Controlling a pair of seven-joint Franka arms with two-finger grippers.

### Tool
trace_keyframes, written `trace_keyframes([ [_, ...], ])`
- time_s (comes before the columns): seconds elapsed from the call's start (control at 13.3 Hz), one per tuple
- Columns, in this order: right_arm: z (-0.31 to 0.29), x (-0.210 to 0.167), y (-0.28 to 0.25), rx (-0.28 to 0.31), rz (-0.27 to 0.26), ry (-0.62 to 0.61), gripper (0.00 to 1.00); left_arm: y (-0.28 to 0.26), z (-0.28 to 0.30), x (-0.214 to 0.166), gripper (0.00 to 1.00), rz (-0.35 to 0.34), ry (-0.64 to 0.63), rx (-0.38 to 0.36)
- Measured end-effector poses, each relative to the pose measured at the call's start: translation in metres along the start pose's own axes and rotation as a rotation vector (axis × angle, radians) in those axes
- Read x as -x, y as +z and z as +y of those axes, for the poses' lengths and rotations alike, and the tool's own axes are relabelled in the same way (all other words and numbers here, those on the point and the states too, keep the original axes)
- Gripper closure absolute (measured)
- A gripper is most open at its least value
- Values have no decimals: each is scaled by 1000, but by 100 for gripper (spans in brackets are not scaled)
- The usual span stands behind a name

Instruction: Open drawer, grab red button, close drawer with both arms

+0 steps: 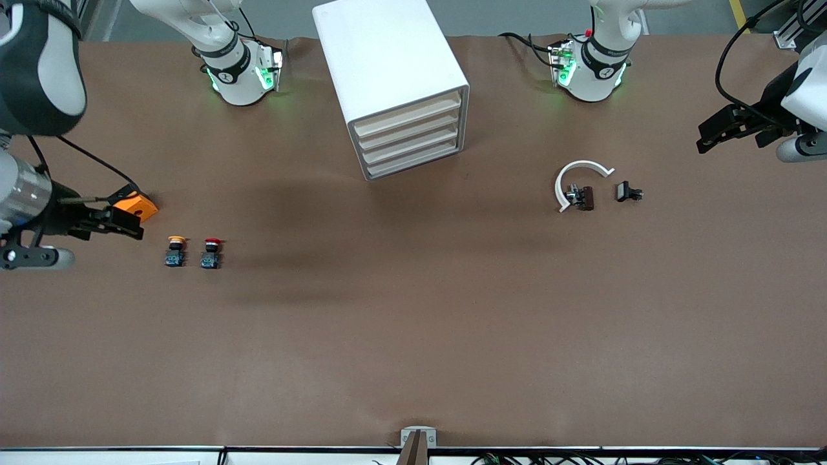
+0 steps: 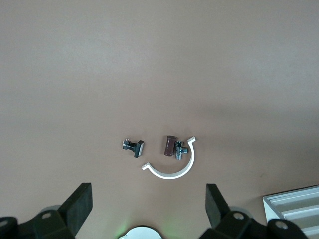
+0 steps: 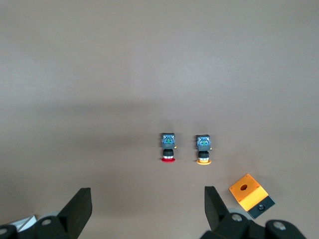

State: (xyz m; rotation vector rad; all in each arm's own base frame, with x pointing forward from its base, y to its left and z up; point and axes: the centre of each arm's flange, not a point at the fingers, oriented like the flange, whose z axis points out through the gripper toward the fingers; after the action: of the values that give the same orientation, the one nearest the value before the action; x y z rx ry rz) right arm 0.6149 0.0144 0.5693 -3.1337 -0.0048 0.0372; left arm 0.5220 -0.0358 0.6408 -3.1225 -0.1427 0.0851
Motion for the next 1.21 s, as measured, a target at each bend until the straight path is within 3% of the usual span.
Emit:
trace_keyframes([
  [0.3,-5,31,-43,-7,37,-13,0,-2,-1,1,0,4,-2,1],
  [0.68,-3,48,-48,-10,36,-10,0,-7,-3,1,0,15,-5,3],
  [1.05,-13,72,-70,-14,73,-32,0,-7,-1,0,0,16,-2,3],
  [1.21,-15,79,-71,-14,55,-36,0,-7,2,1,0,16,3,2],
])
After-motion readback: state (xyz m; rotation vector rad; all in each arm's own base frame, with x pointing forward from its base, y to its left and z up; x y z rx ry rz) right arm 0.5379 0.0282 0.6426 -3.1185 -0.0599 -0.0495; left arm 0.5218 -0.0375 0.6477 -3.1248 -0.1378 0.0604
